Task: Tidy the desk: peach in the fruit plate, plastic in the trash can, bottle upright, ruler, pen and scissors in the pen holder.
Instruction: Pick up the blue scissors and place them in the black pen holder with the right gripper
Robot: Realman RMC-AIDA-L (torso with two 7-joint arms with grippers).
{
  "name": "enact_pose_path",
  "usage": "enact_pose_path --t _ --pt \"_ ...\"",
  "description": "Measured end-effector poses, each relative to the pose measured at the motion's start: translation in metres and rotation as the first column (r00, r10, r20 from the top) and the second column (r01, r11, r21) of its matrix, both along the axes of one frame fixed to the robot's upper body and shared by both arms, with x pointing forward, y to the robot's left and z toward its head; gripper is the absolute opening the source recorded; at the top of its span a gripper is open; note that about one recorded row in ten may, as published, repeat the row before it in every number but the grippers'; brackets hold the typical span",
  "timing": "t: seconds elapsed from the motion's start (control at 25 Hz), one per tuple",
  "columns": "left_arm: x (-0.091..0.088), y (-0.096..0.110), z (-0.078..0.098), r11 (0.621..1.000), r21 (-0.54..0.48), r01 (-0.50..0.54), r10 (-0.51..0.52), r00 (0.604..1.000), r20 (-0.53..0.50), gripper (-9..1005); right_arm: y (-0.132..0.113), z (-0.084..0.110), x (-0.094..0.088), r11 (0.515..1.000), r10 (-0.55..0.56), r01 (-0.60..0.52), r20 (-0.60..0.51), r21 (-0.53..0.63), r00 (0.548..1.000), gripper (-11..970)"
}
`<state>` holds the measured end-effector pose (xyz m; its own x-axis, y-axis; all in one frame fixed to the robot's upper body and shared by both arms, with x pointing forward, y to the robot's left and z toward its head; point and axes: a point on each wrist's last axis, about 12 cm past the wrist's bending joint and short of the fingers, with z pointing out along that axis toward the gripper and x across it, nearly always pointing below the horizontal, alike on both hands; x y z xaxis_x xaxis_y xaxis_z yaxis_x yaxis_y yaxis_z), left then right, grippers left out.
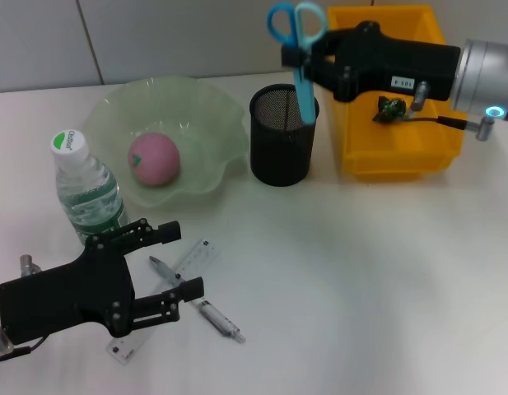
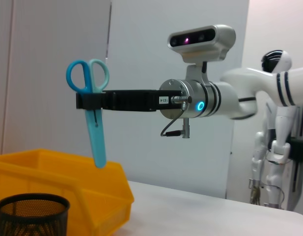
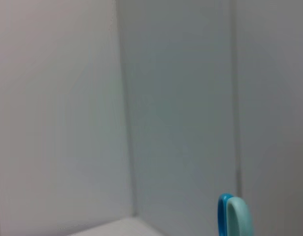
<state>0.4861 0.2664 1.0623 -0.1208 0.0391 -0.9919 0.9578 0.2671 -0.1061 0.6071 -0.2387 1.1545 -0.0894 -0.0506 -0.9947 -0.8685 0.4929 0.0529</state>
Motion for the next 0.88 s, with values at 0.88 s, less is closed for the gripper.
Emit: enact_pose_path --t 0.88 --pt "-0.002 0.008 -0.005 0.998 0.005 -0.062 0.062 0.998 -0.01 800 0.022 -0.045 0.028 0.964 -0.264 0.266 -0.089 0.004 0.96 171"
